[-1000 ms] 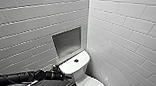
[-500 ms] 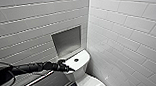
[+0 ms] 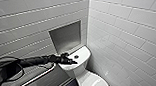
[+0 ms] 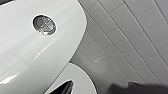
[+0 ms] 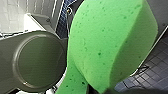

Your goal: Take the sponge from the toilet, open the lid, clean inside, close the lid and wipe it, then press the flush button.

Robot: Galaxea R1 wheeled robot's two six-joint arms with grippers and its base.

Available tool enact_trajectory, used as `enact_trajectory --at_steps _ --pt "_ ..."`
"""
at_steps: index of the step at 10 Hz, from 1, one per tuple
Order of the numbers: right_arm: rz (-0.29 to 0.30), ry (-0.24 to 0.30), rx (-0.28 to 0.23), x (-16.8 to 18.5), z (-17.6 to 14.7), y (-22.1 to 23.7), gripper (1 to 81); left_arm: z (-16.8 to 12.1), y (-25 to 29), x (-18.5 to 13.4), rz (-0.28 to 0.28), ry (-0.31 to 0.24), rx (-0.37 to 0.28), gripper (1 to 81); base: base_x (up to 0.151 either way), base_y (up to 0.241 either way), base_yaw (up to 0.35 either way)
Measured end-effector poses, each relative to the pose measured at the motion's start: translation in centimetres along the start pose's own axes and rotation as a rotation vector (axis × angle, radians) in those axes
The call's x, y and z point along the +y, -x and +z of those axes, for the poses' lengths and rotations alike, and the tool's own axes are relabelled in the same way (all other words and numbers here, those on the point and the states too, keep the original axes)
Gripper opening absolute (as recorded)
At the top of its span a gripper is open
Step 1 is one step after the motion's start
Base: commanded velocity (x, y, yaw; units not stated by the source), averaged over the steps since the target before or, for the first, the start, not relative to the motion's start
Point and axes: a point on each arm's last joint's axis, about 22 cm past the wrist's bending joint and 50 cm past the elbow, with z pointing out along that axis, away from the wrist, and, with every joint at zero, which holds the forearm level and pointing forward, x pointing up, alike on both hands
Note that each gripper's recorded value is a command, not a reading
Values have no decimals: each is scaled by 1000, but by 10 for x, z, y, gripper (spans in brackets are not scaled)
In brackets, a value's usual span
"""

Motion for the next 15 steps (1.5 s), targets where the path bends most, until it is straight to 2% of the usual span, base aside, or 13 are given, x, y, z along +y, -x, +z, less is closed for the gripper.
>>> enact_trajectory --at_steps 2,6,9,10,12,15 --pt "12 -10 -10 -5 5 3 10 18 -14 -6 -21 -10 3 811 0 0 0" --pt "13 -14 -9 -7 11 2 10 27 -68 -4 -6 -48 54 811 0 0 0" --pt "14 -14 -10 -8 12 3 10 38 -82 -23 -32 -102 63 811 0 0 0" --pt "14 -14 -10 -8 12 3 10 42 -85 -28 -45 -116 64 10 0 0 0" --pt "14 -12 -11 -6 12 3 10 48 -95 -29 -42 -135 68 10 0 0 0" --pt "13 -10 -10 -6 13 3 10 43 -120 -41 -50 -181 109 10 0 0 0"
